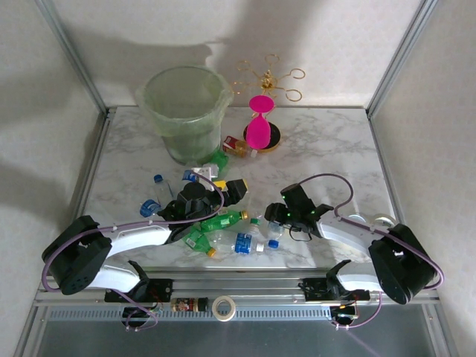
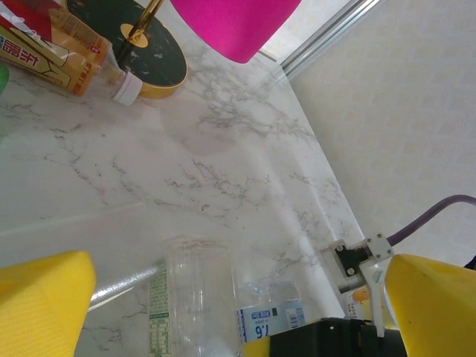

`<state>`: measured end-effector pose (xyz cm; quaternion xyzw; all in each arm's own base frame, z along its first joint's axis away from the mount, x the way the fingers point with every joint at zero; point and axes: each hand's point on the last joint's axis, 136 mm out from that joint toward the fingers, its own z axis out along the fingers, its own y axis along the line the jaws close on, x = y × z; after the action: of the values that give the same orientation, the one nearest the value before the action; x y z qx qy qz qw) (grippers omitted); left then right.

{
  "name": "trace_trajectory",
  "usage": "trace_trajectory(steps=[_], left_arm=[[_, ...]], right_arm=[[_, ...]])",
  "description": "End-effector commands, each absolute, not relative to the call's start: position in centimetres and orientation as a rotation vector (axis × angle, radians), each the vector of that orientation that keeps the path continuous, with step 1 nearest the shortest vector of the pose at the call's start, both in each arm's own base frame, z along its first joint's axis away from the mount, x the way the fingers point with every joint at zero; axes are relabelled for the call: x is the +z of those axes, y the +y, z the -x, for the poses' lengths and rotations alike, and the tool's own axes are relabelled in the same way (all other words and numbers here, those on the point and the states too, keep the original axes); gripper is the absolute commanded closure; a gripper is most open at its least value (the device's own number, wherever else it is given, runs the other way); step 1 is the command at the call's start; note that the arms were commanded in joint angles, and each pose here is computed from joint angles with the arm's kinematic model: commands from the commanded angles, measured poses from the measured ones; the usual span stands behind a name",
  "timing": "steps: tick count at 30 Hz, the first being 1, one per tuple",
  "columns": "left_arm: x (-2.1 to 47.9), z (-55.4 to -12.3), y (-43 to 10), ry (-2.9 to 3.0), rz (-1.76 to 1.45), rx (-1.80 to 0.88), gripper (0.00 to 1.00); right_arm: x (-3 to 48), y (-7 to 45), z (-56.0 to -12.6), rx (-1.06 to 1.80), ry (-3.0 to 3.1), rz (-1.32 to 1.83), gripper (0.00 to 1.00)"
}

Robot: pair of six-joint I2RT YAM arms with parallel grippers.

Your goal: Put the plastic bottles in the bin

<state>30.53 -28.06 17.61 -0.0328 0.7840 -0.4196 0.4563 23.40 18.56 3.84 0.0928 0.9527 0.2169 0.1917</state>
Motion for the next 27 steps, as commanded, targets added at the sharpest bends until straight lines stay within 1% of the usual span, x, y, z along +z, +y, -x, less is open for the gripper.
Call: trace_trajectory(steps=[1, 8, 15, 20, 27], left_arm=[[20.4, -30.4, -28.3, 1.85, 0.095, -1.101, 0.0], [22.6, -29.6, -29.7, 1.821, 0.013, -1.194, 0.0], [22.5, -27.1, -32.2, 1.855, -0.129, -1.371, 0.0], [22.1, -25.3, -34.3, 1.883, -0.272, -1.433, 0.0], [20.7, -25.5, -35.6, 1.917, -0.32, -1.366, 0.0]], right_arm=[[6.8, 18.1, -24.8, 0.583, 2.55, -0.203, 0.47], [15.1, 19.2, -27.3, 0.741, 2.253, -0.17, 0.47], [22.4, 21.0, -29.1, 0.929, 1.993, -0.151, 0.48], [23.9, 22.9, -29.6, 0.999, 1.998, -0.091, 0.48], [24.9, 24.3, -29.2, 1.084, 1.997, -0.044, 0.49]])
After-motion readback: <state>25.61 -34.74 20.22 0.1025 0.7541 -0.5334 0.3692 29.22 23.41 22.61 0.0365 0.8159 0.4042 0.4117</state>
